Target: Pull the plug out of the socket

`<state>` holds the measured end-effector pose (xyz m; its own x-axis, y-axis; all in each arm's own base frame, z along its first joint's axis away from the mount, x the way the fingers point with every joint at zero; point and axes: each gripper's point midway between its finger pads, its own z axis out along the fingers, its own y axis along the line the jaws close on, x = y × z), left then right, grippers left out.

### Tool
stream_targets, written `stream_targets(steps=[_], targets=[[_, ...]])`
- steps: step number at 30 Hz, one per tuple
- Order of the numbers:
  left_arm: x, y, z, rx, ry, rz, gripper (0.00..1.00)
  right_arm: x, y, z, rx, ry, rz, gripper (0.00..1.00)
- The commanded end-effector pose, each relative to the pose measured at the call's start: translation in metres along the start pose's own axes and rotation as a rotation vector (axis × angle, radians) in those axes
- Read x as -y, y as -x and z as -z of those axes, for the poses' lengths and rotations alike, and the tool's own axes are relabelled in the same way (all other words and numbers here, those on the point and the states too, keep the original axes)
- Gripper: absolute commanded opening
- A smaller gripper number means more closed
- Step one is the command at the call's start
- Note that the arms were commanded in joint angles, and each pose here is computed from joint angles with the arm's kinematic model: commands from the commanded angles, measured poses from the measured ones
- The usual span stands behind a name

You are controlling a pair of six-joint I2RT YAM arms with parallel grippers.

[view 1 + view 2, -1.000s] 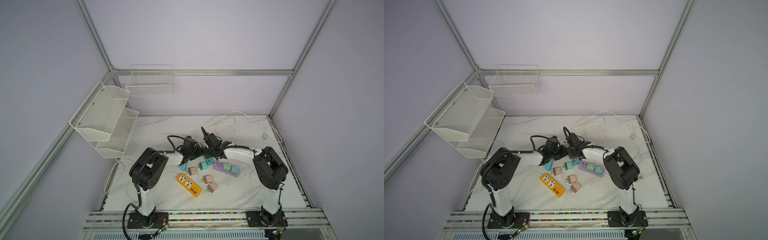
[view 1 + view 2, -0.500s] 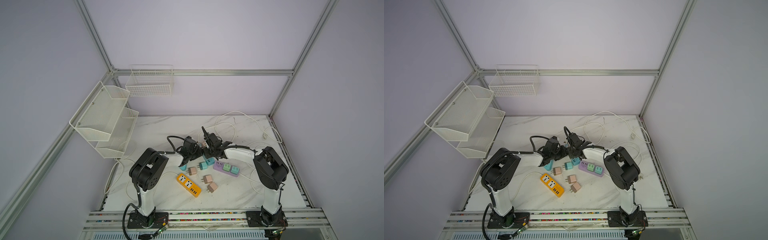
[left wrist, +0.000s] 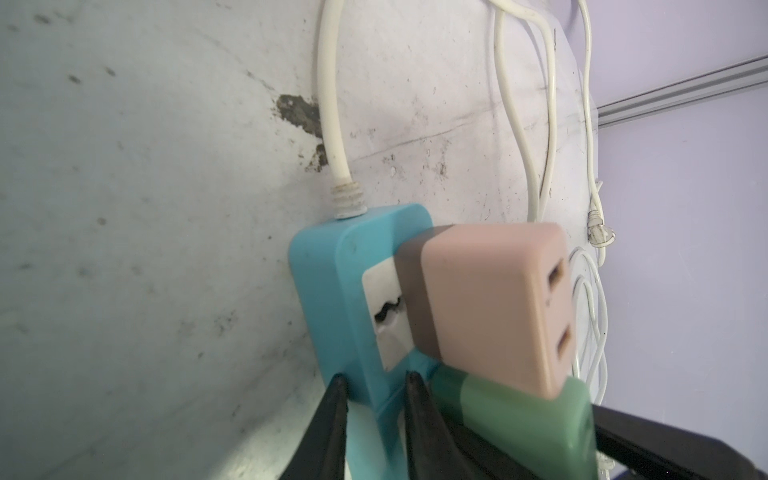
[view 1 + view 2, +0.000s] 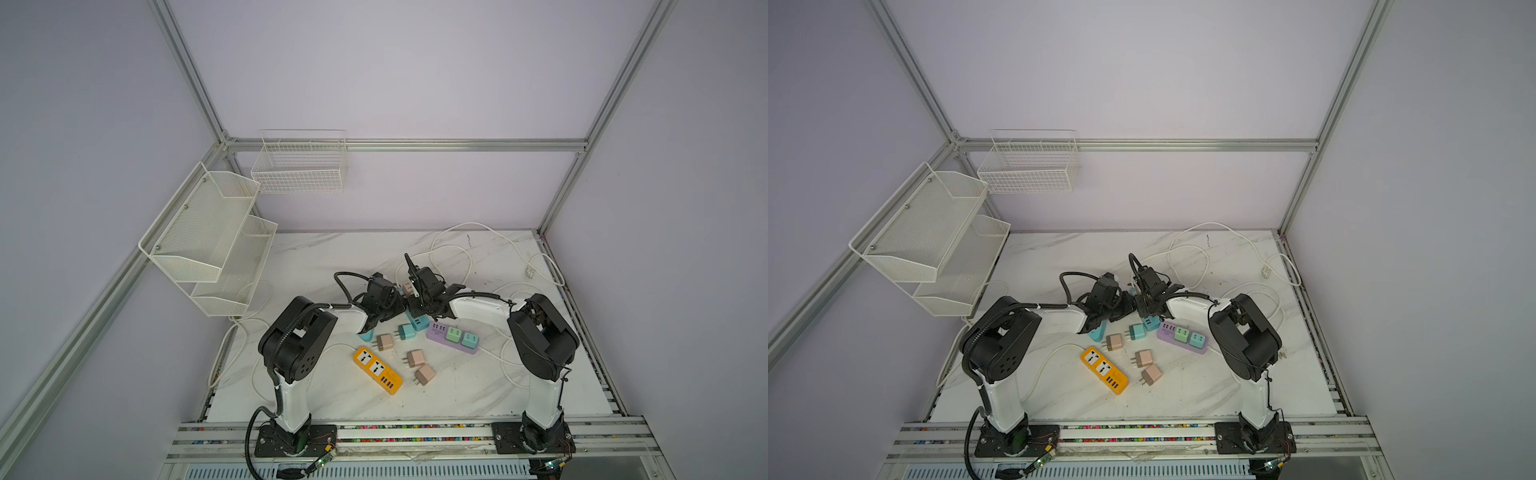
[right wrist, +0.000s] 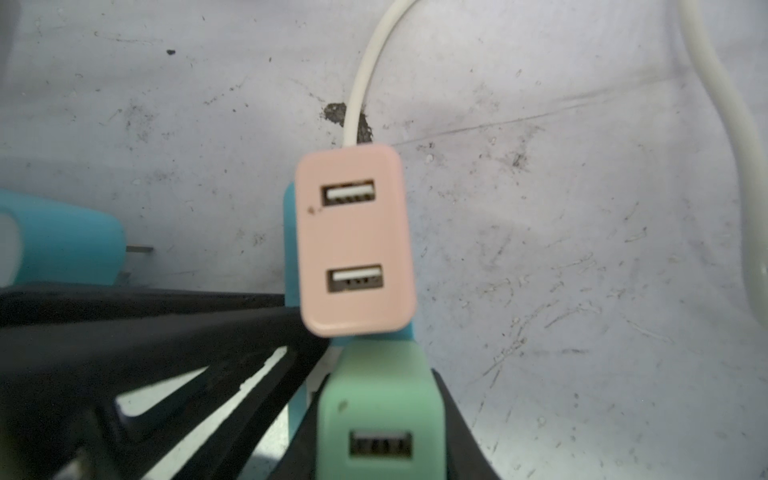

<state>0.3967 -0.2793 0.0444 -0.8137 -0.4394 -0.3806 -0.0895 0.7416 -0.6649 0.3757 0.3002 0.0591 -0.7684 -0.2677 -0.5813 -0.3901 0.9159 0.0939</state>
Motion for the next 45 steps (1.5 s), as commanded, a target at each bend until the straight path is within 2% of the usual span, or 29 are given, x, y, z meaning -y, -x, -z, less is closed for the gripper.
stream_targets(steps=[1,3,10,18,23,25,30,36,41,45], targets=[[-0.065,-0.046,-0.005,-0.130,0.222,0.016,0.23,-0.006,0.018,0.018,0.070,0.030,-0.013,0.09],[-0.065,-0.046,-0.006,-0.130,0.222,0.016,0.22,-0.003,0.017,0.017,0.067,0.009,-0.009,0.09],[-0.072,-0.047,-0.004,-0.131,0.261,0.012,0.22,-0.028,0.014,0.018,0.060,0.059,0.025,0.07],[-0.069,-0.049,-0.007,-0.143,0.252,0.012,0.22,0.009,0.023,0.023,0.084,-0.058,0.012,0.07],[-0.073,-0.050,-0.007,-0.141,0.266,0.014,0.22,-0.024,0.014,0.017,0.064,-0.026,0.075,0.07],[-0.073,-0.050,-0.007,-0.140,0.265,0.014,0.21,-0.028,0.011,0.015,0.054,0.004,0.062,0.06],[-0.071,-0.047,-0.004,-0.131,0.261,0.011,0.21,-0.002,0.026,0.038,0.103,-0.032,0.005,0.06],[-0.052,-0.040,-0.003,-0.127,0.209,0.008,0.21,0.014,0.043,0.081,0.191,-0.014,-0.046,0.07],[-0.014,-0.019,0.010,-0.083,0.108,-0.021,0.22,0.021,0.049,0.101,0.224,0.055,-0.093,0.07],[0.019,-0.001,0.022,-0.047,0.031,-0.057,0.24,0.028,0.050,0.104,0.232,0.114,-0.142,0.07]])
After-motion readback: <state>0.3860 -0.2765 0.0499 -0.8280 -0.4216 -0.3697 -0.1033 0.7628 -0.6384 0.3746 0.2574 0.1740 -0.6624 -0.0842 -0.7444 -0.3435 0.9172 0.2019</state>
